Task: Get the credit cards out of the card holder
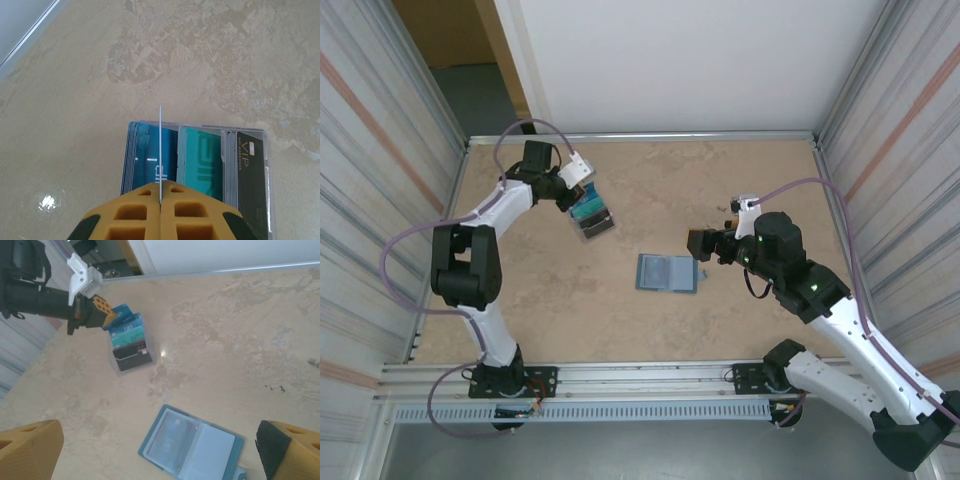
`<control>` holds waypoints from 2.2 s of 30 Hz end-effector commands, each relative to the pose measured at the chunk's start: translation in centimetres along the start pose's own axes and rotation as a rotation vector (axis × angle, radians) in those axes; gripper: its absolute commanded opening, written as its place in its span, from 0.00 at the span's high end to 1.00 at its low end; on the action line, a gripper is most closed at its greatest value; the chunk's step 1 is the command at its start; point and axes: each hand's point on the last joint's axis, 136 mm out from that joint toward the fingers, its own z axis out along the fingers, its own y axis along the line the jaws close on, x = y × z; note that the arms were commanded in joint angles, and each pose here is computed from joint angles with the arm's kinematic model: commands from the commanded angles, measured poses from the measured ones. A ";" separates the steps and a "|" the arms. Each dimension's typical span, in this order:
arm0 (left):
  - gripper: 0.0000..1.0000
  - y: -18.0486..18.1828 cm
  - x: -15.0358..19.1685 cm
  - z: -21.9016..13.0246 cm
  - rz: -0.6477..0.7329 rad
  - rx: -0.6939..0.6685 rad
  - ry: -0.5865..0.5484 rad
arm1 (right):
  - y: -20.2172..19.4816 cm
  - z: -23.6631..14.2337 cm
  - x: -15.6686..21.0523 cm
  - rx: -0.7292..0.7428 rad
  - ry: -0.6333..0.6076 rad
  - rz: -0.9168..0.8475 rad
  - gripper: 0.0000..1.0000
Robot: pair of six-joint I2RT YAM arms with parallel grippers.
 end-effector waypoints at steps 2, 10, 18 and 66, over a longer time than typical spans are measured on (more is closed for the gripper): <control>1.00 1.0 -0.2 0.1 0.020 -0.005 0.002 | -1.2 0.1 0.5 0.053 0.009 0.027 0.01; 1.00 0.8 0.5 1.0 0.016 0.033 0.023 | -1.4 -0.1 0.5 0.064 0.003 0.031 0.01; 1.00 0.7 1.3 1.7 0.001 0.063 0.041 | -1.5 0.0 0.7 0.067 0.005 0.034 0.01; 0.73 -3.8 -3.8 1.8 0.073 0.103 0.043 | 0.1 1.9 1.3 -0.003 0.087 0.052 0.01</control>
